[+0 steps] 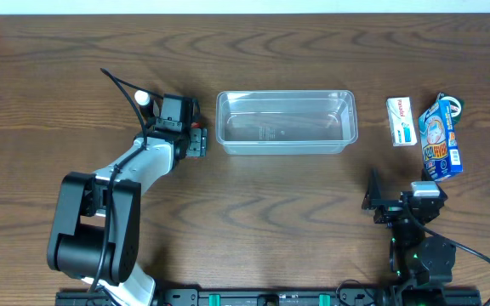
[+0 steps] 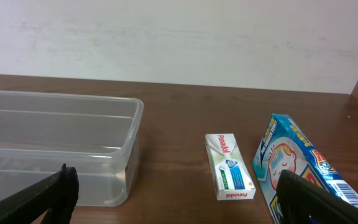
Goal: Pack container
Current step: 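Reach the left gripper to the red Panadol box and grasp it, then carry the red box over the clear container and lower it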
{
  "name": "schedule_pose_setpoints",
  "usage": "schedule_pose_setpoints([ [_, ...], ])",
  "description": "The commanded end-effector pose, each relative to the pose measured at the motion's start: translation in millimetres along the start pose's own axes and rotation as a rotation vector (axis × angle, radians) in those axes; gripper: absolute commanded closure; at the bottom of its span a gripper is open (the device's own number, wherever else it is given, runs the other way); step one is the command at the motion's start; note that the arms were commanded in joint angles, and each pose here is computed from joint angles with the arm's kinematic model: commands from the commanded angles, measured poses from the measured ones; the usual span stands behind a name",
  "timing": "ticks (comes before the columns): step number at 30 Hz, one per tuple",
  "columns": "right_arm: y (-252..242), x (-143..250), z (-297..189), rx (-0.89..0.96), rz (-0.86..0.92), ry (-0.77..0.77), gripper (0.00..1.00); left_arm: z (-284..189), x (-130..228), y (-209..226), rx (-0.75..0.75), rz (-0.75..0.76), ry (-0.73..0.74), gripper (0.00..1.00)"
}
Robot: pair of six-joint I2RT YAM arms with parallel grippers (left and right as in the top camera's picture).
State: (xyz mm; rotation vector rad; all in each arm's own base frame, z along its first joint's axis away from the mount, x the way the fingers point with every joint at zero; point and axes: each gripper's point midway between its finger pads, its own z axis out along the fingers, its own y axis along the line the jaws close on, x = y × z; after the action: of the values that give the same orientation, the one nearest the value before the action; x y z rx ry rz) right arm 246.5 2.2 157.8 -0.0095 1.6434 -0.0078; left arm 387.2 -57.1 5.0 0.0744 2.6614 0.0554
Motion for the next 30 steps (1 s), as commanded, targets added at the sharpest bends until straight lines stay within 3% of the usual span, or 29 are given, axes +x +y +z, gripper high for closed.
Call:
schedule_pose_setpoints([
  [1, -3.0, 0.7, -0.2, 0.014, -0.007, 0.000, 0.01, 0.8, -5.6, 4.2, -0.026, 0.008, -0.010, 0.23],
  [13, -3.0, 0.7, -0.2, 0.014, -0.007, 0.000, 0.01, -35.3, -32.6, 5.1, -0.014, -0.011, -0.117, 0.26],
  [24, -3.0, 0.7, -0.2, 0.014, -0.007, 0.000, 0.01, -108.3, -62.6, 8.7, 0.024, -0.135, -0.283, 0.32],
  [30, -3.0, 0.7, -0.2, 0.014, -0.007, 0.000, 0.01, -156.5, -78.3, -11.5, 0.106, -0.168, -0.401, 0.33],
])
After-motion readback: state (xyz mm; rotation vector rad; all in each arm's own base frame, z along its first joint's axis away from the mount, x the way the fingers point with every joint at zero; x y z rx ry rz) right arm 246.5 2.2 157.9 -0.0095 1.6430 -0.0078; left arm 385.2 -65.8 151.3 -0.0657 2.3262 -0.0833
